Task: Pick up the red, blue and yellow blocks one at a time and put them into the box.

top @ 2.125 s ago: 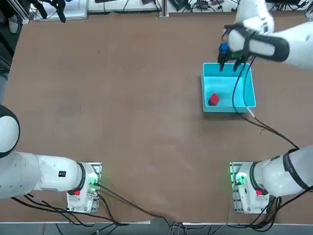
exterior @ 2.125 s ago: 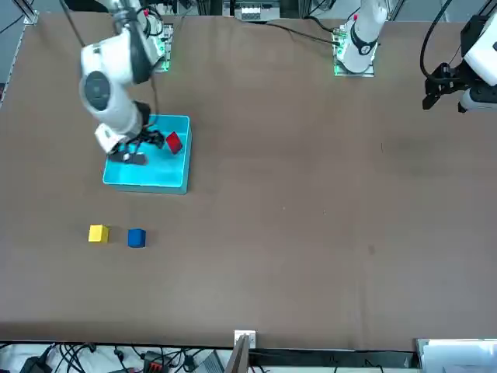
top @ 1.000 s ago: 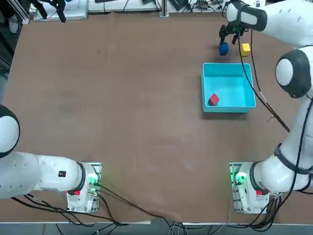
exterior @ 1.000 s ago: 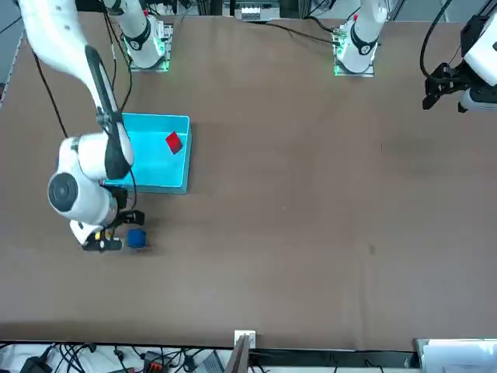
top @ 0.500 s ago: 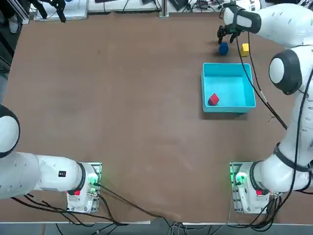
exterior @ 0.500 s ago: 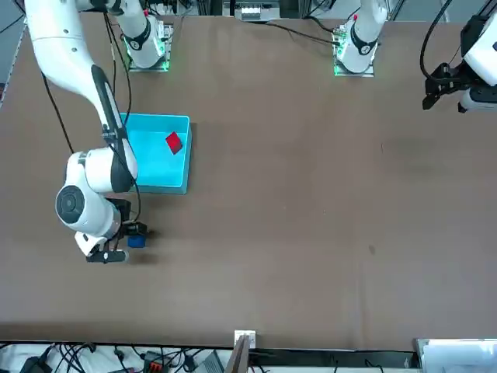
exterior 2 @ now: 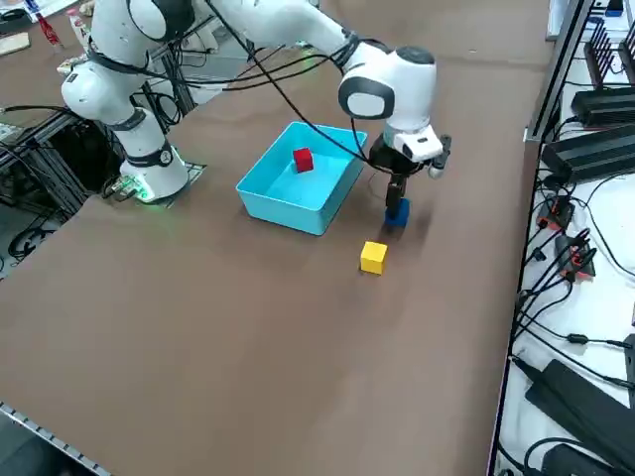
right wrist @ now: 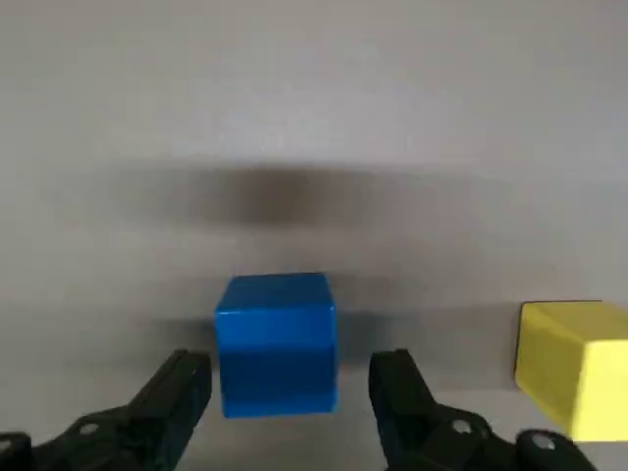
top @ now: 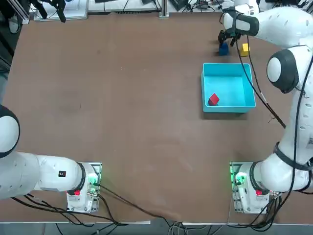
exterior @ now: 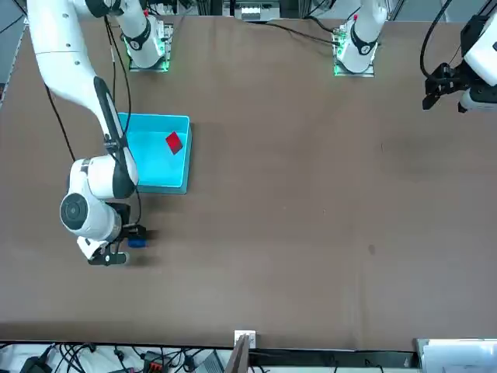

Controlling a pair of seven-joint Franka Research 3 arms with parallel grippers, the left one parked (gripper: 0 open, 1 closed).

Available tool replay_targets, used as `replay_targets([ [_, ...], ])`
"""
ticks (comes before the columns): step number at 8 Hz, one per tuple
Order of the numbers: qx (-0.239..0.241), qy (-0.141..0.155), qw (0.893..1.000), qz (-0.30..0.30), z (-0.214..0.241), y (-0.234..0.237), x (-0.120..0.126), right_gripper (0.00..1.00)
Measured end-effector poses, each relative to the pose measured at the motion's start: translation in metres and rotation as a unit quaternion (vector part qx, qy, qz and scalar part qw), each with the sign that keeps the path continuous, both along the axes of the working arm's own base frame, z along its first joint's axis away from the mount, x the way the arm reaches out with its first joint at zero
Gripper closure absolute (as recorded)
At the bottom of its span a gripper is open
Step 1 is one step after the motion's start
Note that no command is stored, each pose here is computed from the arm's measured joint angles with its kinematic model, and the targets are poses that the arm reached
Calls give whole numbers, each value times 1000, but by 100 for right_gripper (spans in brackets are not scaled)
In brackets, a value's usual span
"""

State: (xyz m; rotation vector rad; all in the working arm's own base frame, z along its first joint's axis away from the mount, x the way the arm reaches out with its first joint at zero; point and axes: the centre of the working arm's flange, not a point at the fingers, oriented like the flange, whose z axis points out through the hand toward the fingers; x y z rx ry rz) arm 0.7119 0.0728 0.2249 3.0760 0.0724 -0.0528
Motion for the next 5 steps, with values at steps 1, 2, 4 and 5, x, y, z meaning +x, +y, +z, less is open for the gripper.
replay_targets([
  [1,0,2,1000,0,-7,0,0,4],
  [2,1,-1,1000,1,-14,0,0,4],
  [4,2,-5,1000,2,-21,1,1,18],
  [5,3,-10,1000,1,-17,3,3,30],
])
